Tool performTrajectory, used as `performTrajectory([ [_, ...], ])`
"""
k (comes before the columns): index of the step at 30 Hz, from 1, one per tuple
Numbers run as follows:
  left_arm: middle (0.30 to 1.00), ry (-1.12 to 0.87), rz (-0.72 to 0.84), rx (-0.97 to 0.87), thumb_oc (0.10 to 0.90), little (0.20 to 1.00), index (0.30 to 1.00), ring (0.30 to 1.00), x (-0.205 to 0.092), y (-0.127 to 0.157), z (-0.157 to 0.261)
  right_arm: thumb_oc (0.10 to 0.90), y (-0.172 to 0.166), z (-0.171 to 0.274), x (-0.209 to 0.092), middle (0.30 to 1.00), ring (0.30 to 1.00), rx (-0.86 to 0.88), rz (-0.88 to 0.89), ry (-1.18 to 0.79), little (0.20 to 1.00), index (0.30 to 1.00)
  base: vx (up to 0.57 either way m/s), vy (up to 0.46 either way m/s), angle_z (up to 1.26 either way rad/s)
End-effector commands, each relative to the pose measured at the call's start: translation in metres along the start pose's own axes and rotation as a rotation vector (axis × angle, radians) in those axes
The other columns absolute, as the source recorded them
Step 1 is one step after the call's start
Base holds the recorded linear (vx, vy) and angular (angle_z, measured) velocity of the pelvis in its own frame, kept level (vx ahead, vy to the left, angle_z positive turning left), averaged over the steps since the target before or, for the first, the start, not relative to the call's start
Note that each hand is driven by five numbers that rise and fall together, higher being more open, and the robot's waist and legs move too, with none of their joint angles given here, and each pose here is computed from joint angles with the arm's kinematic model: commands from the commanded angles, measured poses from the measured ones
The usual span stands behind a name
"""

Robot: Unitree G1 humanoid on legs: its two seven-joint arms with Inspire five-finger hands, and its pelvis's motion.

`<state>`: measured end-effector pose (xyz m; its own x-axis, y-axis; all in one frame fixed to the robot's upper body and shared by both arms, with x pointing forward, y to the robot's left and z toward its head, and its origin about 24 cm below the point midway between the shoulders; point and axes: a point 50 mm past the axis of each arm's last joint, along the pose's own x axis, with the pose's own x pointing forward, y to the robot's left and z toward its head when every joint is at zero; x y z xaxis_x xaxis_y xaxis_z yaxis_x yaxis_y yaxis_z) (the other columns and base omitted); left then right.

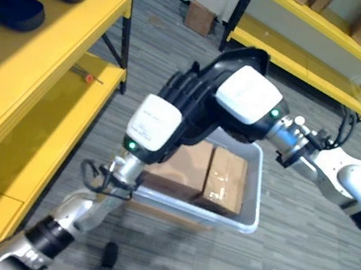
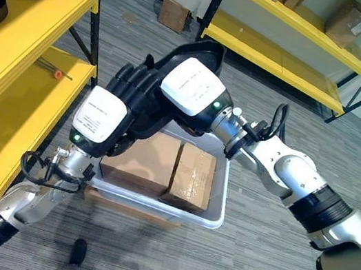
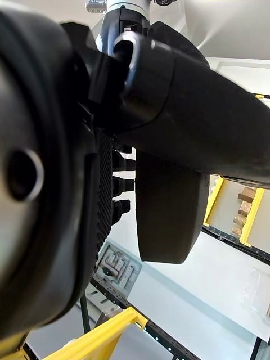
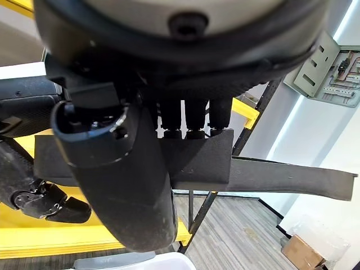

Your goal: Move parts from the plastic box to the shelf.

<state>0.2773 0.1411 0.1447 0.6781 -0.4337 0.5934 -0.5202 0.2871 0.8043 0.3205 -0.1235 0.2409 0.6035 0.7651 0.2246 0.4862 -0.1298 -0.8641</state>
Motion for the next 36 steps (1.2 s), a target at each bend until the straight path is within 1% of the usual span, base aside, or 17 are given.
performTrajectory([
  [1,0.300,-0.127,0.120,-0.051,0.400,0.300,0.300,0.300,0.027,0.009,0.020,0.400,-0.041,-0.024,0.016,0.300,0.300,0.023,-0.270,0.125,0.300,0.300,0.00,0.000,0.00],
  [13,0.300,-0.096,0.123,-0.038,0.400,0.300,0.300,0.300,0.025,0.010,0.014,0.400,-0.039,-0.026,0.013,0.300,0.300,0.017,-0.260,0.137,0.300,0.300,0.00,0.000,0.00],
  [26,0.300,-0.049,0.157,0.016,0.400,0.300,0.300,0.300,0.023,0.017,0.001,0.400,-0.036,-0.027,0.008,0.300,0.300,0.022,-0.253,0.146,0.300,0.300,0.00,0.000,0.00],
  [30,0.300,-0.035,0.161,0.018,0.400,0.300,0.300,0.300,0.022,0.018,-0.001,0.400,-0.034,-0.029,0.003,0.300,0.300,0.044,-0.261,0.171,0.300,0.300,0.00,0.000,0.00],
  [31,0.300,-0.027,0.161,0.018,0.400,0.300,0.300,0.300,0.022,0.018,-0.002,0.500,-0.034,-0.029,0.002,0.440,0.440,0.057,-0.268,0.176,0.440,0.440,0.00,0.000,0.00],
  [32,0.300,-0.022,0.160,0.019,0.400,0.300,0.300,0.300,0.021,0.018,-0.003,0.647,-0.034,-0.029,0.000,0.646,0.646,0.065,-0.274,0.179,0.646,0.646,0.00,0.000,0.00],
  [33,0.300,-0.017,0.159,0.022,0.400,0.300,0.300,0.300,0.021,0.018,-0.004,0.900,-0.033,-0.028,-0.002,1.000,1.000,0.077,-0.278,0.184,1.000,1.000,0.00,0.000,0.00],
  [36,0.300,0.014,0.146,0.027,0.400,0.300,0.300,0.300,0.017,0.017,-0.009,0.900,-0.032,-0.028,-0.014,1.000,1.000,0.127,-0.304,0.217,1.000,1.000,0.00,0.000,0.00],
])
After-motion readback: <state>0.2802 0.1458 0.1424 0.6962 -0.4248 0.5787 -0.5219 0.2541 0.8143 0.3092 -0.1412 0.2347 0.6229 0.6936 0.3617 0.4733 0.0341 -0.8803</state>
